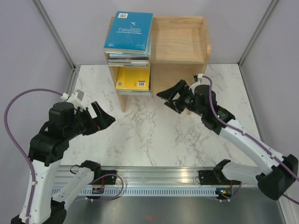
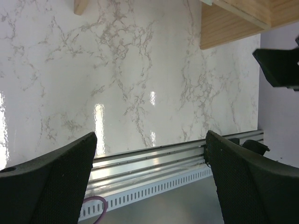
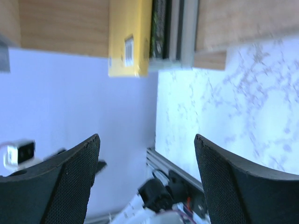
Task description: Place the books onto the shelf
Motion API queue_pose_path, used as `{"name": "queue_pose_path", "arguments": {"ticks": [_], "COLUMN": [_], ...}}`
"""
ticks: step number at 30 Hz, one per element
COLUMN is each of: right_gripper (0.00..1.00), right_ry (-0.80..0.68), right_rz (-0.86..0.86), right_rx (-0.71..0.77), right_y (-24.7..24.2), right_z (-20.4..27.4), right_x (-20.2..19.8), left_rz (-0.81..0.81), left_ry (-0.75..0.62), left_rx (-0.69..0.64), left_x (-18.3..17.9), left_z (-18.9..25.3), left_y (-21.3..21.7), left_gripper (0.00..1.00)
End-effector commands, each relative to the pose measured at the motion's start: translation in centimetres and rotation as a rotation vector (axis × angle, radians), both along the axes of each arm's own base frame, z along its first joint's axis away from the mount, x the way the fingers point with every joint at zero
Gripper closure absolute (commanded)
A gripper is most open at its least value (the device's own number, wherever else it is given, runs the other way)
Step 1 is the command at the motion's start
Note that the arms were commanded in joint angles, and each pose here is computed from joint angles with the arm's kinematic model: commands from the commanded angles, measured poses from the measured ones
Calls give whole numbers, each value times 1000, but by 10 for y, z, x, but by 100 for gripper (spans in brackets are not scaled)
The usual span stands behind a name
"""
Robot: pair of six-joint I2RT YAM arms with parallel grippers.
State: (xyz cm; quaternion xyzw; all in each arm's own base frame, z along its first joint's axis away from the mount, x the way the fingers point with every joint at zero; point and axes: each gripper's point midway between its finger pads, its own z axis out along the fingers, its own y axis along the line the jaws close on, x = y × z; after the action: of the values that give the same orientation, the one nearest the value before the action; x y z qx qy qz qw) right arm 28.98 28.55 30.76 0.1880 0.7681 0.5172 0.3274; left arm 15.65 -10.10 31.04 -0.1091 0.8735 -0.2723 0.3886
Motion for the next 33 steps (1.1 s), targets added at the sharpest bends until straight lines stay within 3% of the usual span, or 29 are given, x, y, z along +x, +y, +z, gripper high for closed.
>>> {"name": "queue_pose_path", "arguments": {"ticks": [1,6,7,10,11,14,16,17,19,20,23,27,31,33], "right_gripper": [14,14,14,14,3,2,2,2,2,2,2,2,2,2], "right_ry": [4,-10,-17,-80,-85,-135,-181,-197,-229,-241,-252,-254,-226,-229], "right_rz": [88,97,87,55,39,-31,-21,-15,38,52,83,63,-6,-17], "right_rx": [-86,-206,-218,-226,-240,-280,-310,-311,-324,-327,-329,-331,-361,-395], "right_y": [-17,-63,-69,-87,-95,-113,-116,-117,-113,-112,-112,-120,-135,-138], "right_z": [-17,-39,-39,-21,-19,-5,1,6,8,10,7,2,-3,-7], "right_x": [-48,-100,-104,-116,-120,-118,-119,-120,-126,-128,-135,-140,-138,-135], "left_rz": [5,111,128,191,254,270,242,244,232,286,324,403,378,329], "left_ry": [-55,-70,-155,-185,-180,-199,-249,-350,-360,-420,-399,-447,-369,-394], "left_rx": [80,204,195,312,362,431,450,452,493,496,504,501,524,519], "left_x": [22,50,61,80,85,101,112,127,133,142,148,172,181,195], "left_z": [4,-20,-11,-47,-56,-101,-117,-108,-140,-134,-177,-179,-220,-211], "left_y": [6,28,29,47,60,67,64,61,63,69,80,103,109,102], "left_gripper": [0,0,1,2,3,6,7,8,8,1,0,1,2,5]}}
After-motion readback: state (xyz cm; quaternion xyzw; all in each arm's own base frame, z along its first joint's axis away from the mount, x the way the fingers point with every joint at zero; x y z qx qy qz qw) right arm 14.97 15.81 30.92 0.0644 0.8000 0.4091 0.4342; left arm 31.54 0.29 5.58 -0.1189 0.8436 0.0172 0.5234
